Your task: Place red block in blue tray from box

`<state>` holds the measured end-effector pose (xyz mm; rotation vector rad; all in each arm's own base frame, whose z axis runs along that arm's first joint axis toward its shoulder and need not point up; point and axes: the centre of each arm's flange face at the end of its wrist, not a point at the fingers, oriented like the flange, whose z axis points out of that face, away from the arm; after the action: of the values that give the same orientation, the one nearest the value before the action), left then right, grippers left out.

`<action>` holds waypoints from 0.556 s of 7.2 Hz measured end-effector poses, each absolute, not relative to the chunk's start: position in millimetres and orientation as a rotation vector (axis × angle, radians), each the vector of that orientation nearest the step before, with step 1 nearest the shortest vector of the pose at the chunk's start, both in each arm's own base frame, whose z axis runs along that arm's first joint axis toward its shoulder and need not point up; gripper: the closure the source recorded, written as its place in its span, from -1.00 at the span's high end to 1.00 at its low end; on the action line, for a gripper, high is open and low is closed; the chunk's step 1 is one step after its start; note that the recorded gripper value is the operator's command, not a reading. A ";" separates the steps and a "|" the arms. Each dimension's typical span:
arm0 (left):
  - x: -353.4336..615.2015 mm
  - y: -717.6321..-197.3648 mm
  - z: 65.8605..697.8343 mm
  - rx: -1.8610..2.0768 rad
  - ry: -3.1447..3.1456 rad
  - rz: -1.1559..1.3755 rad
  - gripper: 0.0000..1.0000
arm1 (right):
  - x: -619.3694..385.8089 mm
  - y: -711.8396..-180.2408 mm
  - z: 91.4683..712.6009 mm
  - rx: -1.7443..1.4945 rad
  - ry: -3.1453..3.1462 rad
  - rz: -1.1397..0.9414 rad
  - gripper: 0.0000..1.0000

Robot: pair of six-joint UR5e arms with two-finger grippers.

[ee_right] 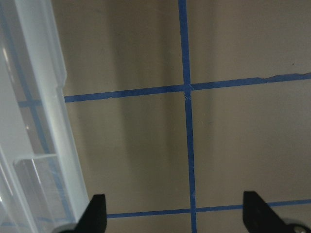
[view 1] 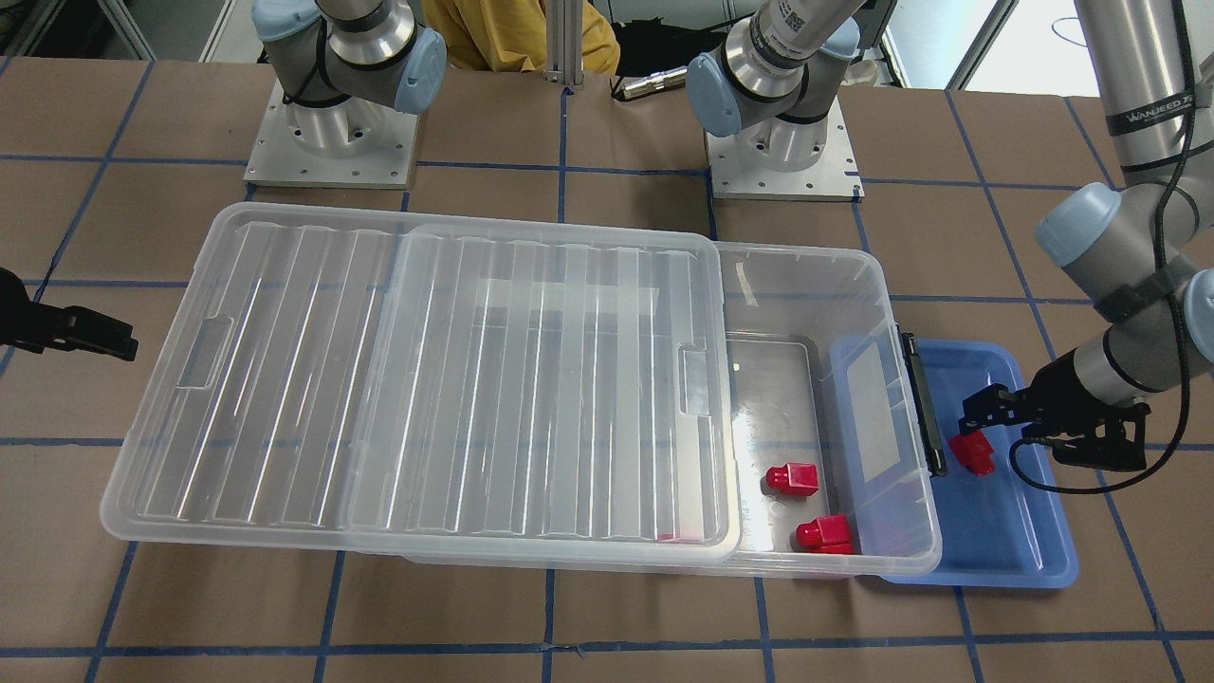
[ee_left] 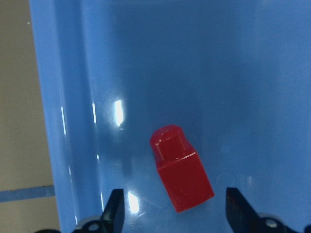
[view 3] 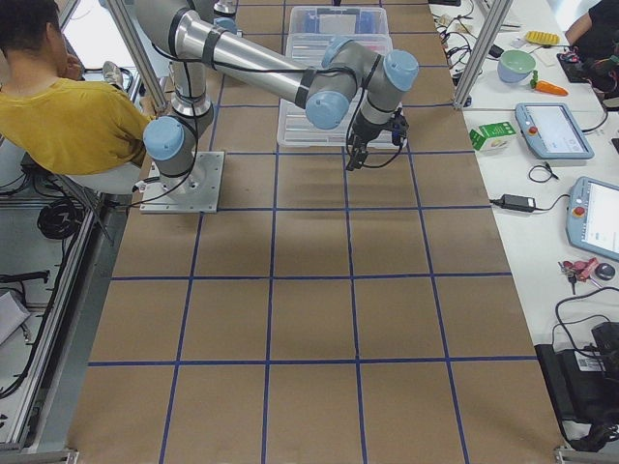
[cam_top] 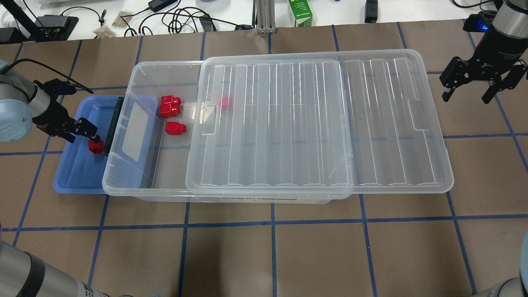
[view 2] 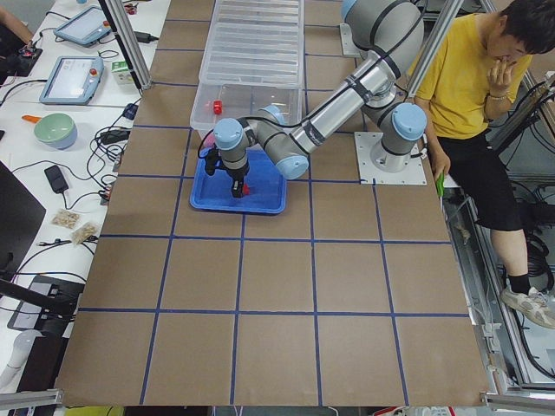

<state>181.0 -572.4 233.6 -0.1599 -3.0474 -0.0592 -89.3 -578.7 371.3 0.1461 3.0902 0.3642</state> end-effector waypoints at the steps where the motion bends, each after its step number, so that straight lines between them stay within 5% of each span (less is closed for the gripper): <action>1: 175.0 -574.8 259.9 -0.174 -3.044 -0.072 0.95 | -88.9 -574.8 368.3 0.141 3.093 0.357 1.00; 4: 133.1 -570.3 378.7 -0.145 -3.030 -0.132 1.00 | -85.1 -563.7 355.6 0.122 3.083 0.384 1.00</action>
<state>133.1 -570.3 378.7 -0.1445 -3.0297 -0.1323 -85.1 -563.7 355.6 0.1218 3.0827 0.3842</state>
